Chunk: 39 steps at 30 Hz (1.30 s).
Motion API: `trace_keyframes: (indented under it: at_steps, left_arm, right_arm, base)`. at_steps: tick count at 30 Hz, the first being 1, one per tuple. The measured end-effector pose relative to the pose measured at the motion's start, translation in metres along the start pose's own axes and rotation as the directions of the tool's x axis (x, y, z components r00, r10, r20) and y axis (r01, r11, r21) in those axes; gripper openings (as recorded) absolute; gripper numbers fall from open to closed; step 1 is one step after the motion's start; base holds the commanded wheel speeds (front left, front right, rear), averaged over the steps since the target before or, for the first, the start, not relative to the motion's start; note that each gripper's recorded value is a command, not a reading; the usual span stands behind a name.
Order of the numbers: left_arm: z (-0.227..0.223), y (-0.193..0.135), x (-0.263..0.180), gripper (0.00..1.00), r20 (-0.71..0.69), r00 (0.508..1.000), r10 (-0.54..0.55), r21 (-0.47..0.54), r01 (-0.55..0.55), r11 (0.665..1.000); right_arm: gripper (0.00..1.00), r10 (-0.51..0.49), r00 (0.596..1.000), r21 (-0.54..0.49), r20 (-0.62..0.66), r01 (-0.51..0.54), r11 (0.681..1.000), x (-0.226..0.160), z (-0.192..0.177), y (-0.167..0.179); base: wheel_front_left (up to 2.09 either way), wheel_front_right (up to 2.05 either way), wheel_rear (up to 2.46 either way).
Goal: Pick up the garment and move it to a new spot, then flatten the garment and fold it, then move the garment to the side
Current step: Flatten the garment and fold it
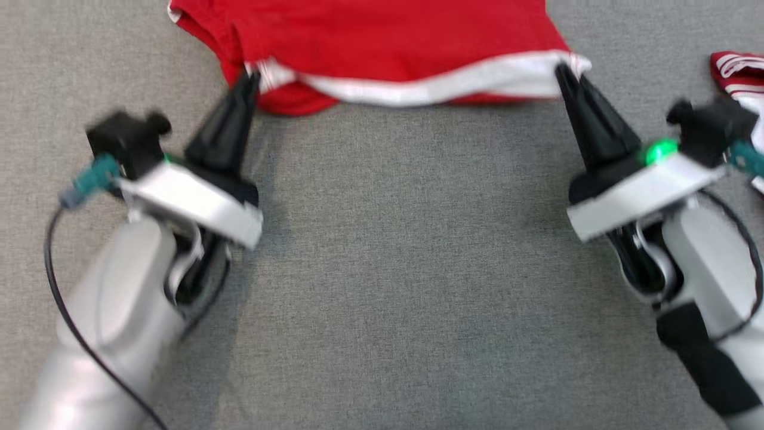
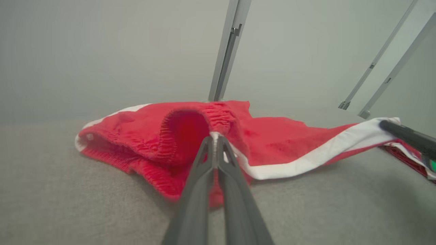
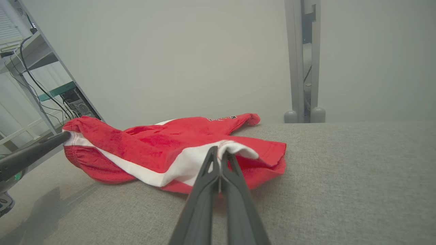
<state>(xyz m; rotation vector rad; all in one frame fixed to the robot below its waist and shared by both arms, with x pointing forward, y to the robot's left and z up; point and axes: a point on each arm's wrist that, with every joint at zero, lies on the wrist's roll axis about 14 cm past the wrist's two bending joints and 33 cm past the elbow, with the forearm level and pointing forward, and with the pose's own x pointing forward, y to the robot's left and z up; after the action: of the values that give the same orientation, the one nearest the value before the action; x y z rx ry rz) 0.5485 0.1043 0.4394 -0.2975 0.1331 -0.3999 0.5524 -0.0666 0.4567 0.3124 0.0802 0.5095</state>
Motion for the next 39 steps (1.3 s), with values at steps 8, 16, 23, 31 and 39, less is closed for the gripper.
trace_keyframes:
  at_steps: [8,16,23,31,39]
  left_arm:
    - [-0.033,-0.026,-0.080,0.00,-0.049,0.999,0.015,-0.037,-0.017,0.999]
    - [-0.007,-0.031,-0.137,0.00,0.029,0.996,0.079,-0.019,-0.079,0.997]
    - [0.004,-0.041,-0.189,0.00,0.019,0.987,0.160,0.000,-0.160,0.987]
    - [0.025,-0.055,-0.219,0.00,0.033,0.976,0.217,-0.025,-0.216,0.976]
    - [0.028,-0.037,-0.182,0.00,0.030,0.984,0.174,0.019,-0.175,0.984]
  right_arm:
    - [0.00,-0.118,0.993,0.070,0.024,0.116,0.991,-0.084,-0.007,0.001]
    - [0.00,-0.203,0.979,0.087,0.031,0.200,0.976,-0.147,-0.010,0.016]
    - [0.00,-0.229,0.971,0.034,0.071,0.228,0.973,-0.186,0.008,0.030]
    - [0.00,-0.254,0.966,-0.064,0.051,0.257,0.964,-0.202,0.026,0.022]
    - [0.00,-0.132,0.990,-0.188,0.049,0.139,0.972,-0.125,0.049,-0.002]
  base:
    - [0.00,0.00,0.00]
    - [0.00,0.00,0.00]
    - [0.00,0.00,0.00]
    - [0.00,0.00,0.00]
    - [0.00,0.00,0.00]
